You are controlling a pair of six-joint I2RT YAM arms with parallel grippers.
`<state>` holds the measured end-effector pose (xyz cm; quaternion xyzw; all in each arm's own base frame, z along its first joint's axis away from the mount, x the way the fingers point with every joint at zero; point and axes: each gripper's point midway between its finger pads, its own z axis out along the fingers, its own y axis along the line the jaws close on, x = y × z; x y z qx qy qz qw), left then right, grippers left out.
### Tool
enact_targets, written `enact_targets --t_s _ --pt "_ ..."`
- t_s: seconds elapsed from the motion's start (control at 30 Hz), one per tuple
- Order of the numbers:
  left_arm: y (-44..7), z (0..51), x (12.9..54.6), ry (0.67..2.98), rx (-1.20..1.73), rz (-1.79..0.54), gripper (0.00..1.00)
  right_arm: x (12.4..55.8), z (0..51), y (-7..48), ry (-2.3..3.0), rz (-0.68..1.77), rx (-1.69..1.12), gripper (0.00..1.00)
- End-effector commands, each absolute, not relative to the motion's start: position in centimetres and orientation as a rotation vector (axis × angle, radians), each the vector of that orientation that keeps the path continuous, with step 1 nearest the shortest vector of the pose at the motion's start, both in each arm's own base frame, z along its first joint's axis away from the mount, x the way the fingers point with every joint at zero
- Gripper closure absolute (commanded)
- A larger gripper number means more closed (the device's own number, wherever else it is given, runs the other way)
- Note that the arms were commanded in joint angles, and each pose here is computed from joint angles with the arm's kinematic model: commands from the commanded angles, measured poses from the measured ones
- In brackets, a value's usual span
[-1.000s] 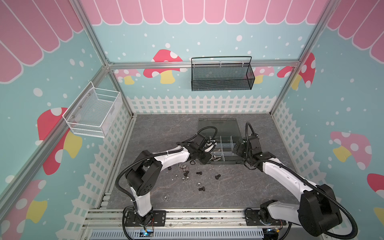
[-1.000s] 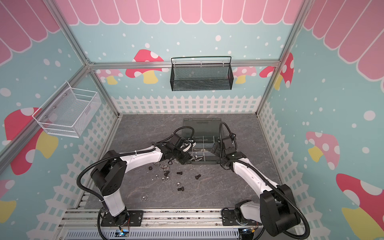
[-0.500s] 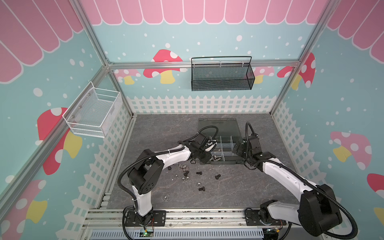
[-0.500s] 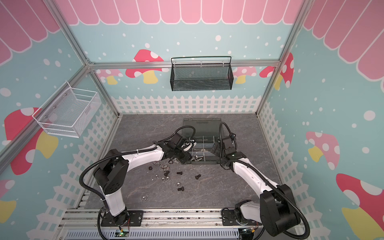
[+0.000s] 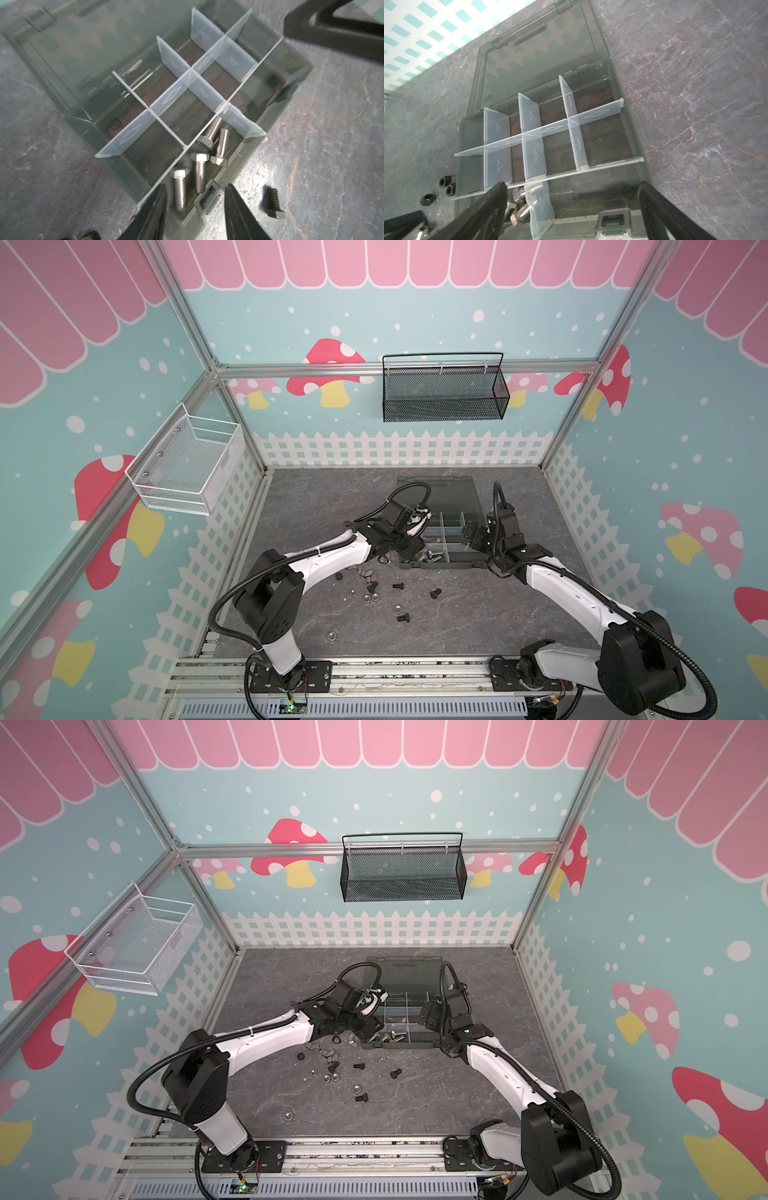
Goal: Sort the screws and nuts into containers
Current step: 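Lower the bolt into the box compartment nearest the robot and open the left gripper, then move the left gripper beside the pile while the right gripper reaches for a wing nut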
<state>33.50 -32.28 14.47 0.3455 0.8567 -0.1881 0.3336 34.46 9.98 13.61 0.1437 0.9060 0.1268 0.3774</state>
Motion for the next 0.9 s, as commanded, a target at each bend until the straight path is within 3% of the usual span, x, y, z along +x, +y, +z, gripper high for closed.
enact_targets --t_s 0.0,0.27,0.6,0.87 --pt "-30.6 17.2 34.3 2.188 0.743 -0.465 0.42 35.1 15.9 11.3 2.275 0.358 0.267 0.05" --pt "-21.5 20.6 35.8 2.167 0.238 -0.396 0.0 35.8 18.3 16.4 2.292 0.318 0.025 0.13" --pt "-8.8 19.2 34.9 2.144 -0.416 -0.321 0.0 35.7 18.6 25.3 2.37 0.327 -0.328 0.24" --pt "-4.3 15.7 33.3 2.169 -0.679 -0.275 0.0 34.4 16.1 32.6 2.465 0.271 -0.66 0.3"
